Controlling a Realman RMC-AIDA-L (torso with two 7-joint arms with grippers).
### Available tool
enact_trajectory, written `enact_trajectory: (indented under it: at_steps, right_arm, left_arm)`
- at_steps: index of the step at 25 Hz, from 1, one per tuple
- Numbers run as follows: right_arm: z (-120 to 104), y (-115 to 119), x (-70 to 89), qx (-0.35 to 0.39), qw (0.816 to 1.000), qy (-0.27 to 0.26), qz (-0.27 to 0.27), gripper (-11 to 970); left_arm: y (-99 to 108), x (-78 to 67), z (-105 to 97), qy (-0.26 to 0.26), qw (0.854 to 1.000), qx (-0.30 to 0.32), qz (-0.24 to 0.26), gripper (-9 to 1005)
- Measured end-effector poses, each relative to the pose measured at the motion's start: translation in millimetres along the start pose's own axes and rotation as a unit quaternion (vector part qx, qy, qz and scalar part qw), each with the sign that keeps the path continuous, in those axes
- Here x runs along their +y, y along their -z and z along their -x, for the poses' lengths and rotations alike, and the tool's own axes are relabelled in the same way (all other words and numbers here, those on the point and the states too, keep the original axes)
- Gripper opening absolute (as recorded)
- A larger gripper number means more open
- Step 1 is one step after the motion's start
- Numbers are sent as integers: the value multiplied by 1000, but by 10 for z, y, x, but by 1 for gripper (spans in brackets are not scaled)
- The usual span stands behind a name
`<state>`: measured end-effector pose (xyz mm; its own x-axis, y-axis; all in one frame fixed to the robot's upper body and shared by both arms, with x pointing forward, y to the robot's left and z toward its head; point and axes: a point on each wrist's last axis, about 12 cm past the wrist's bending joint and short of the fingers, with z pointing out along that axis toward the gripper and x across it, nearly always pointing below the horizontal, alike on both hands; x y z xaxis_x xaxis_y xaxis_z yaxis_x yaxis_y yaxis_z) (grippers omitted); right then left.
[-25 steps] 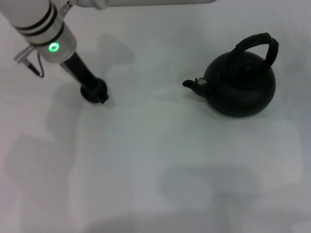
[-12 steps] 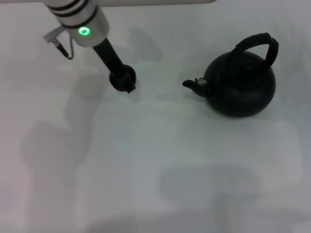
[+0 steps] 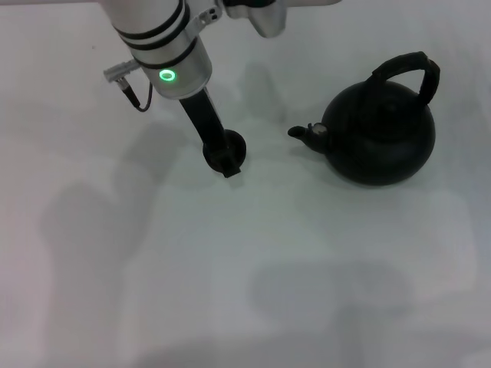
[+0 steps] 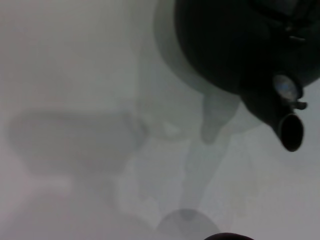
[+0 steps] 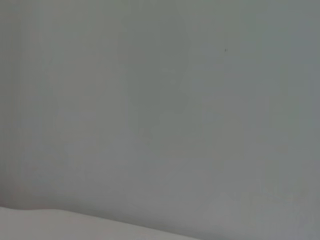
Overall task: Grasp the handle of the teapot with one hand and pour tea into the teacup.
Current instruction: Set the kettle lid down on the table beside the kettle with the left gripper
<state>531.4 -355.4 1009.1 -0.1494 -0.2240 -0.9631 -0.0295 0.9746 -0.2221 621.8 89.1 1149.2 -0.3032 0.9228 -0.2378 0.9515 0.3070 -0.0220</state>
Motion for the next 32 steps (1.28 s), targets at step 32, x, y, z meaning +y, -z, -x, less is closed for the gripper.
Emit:
enact_trajectory:
  at_steps: [32]
  right_arm:
    - [17,-24,13,-1,1000,0,2,427]
  left_arm:
    - [-254,-121,-106,-104,994,35,6,697]
